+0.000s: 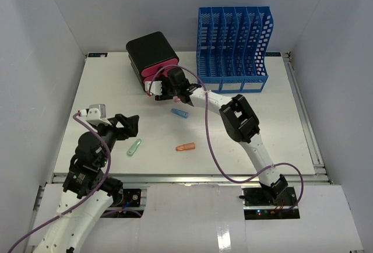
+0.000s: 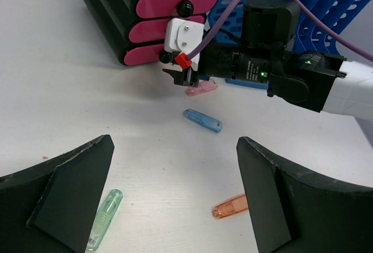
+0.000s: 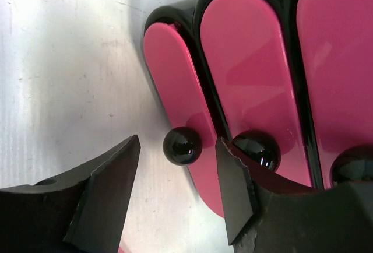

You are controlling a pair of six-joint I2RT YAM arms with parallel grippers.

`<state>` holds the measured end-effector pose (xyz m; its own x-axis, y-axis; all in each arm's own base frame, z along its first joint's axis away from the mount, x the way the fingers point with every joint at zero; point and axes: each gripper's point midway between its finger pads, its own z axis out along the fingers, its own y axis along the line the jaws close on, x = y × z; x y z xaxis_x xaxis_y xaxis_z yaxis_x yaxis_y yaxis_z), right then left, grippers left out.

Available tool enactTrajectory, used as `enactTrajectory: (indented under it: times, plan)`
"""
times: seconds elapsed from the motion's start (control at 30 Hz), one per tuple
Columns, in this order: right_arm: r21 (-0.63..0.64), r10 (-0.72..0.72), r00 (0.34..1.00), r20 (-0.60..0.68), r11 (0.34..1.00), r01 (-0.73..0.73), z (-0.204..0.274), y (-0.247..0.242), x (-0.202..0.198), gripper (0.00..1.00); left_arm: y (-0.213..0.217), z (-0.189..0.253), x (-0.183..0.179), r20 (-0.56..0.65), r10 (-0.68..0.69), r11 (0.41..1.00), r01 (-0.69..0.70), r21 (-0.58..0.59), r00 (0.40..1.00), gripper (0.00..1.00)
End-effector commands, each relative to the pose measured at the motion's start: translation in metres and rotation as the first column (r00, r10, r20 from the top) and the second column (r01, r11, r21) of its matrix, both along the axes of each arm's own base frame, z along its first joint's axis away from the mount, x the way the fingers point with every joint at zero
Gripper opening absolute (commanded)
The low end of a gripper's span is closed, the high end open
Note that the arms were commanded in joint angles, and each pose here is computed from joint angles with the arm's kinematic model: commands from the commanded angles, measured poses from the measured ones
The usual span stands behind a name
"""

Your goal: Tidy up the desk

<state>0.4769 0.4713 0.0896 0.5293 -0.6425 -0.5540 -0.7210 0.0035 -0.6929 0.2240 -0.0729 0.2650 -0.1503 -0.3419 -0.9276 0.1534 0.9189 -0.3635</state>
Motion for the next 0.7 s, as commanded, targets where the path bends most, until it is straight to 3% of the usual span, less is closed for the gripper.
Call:
enactTrajectory:
  times: [0.0,0.17,0.23,0.37,0.43,0.53,0.57,0.67]
  plan:
    - [0.113,-0.065,0.991,0.121,0.992,0.052,0.056,0.002,0.025,0.64,-0.007,-0.005,0.002,-0.013,-0.026,0.999,0.026,-0.028,1.0,0.98]
    - [0.071,0.091,0.996,0.011,0.993,-0.092,0.046,0.005,-0.014,0.62,-0.018,-0.011,0.005,-0.033,-0.063,0.995,0.061,-0.075,0.997,0.98]
    - [0.048,0.2,0.976,-0.085,0.979,-0.197,0.043,-0.003,-0.05,0.61,-0.026,-0.019,0.008,-0.064,-0.083,0.988,0.073,-0.133,0.995,0.98]
    - [0.136,0.243,0.952,-0.187,0.966,-0.22,0.081,-0.026,-0.092,0.6,-0.05,-0.031,0.028,-0.112,-0.12,0.948,0.081,-0.308,0.986,0.93]
    - [0.198,0.203,0.945,-0.256,0.968,-0.154,0.102,-0.043,-0.1,0.6,-0.058,-0.044,0.039,-0.163,-0.122,0.926,0.053,-0.375,0.979,0.85]
    - [0.272,0.066,0.927,-0.369,0.962,0.04,0.135,-0.084,-0.098,0.61,-0.076,-0.042,0.066,-0.157,-0.139,0.854,0.038,-0.519,0.978,0.68]
    - [0.305,0.007,0.913,-0.409,0.943,0.13,0.154,-0.102,-0.094,0.61,-0.082,-0.061,0.077,-0.217,-0.137,0.85,0.003,-0.527,0.966,0.58]
    - [0.332,-0.066,0.876,-0.478,0.91,0.25,0.172,-0.144,-0.097,0.63,-0.096,-0.076,0.106,-0.274,-0.142,0.803,-0.051,-0.593,0.951,0.5]
